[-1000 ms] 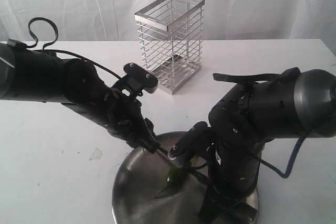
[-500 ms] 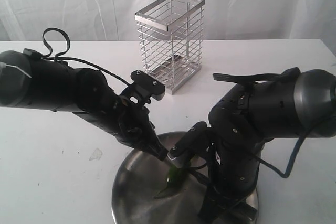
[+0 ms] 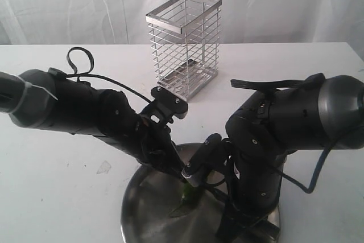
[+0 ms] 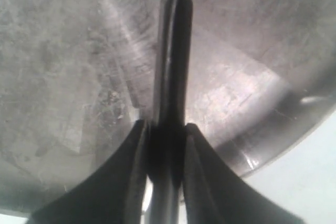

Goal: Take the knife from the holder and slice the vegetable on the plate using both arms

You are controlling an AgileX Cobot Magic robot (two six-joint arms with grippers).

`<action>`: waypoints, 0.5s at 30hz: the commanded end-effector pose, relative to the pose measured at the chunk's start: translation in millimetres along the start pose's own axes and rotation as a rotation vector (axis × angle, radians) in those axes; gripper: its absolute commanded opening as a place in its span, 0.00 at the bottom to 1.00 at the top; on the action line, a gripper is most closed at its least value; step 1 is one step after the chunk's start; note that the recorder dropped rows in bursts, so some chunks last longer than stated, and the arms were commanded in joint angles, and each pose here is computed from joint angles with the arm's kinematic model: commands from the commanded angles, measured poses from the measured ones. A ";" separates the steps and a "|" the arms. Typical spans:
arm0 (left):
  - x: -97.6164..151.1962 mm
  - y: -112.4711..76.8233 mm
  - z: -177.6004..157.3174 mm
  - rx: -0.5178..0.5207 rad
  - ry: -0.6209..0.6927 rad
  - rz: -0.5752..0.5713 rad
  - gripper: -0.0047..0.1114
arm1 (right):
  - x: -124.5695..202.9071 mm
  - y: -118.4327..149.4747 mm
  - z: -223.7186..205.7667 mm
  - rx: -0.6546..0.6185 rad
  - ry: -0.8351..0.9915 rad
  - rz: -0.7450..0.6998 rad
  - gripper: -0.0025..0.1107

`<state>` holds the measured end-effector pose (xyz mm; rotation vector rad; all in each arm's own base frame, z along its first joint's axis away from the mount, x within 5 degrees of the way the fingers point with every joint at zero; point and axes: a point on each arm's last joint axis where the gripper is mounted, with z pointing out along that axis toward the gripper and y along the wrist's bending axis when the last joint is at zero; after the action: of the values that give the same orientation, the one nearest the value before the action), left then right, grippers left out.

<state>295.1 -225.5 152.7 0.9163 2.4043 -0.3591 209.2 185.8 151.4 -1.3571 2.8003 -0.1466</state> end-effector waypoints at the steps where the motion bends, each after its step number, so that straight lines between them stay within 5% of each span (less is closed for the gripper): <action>1: 3.7 1.6 11.0 -0.024 -0.017 -0.039 0.04 | -0.7 -0.5 -1.1 -0.003 0.001 -0.007 0.02; 6: 27.7 2.5 43.7 -0.013 0.102 -0.079 0.04 | 5.5 -0.1 -1.3 -0.008 0.070 -0.016 0.02; 15: 19.5 -0.4 28.3 0.005 0.086 -0.089 0.04 | 13.3 0.8 -2.3 -0.015 0.157 -0.027 0.02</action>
<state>306.5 -229.8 131.8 0.8077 2.4025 -0.3356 203.0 178.2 153.7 -1.3986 2.8970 -0.2321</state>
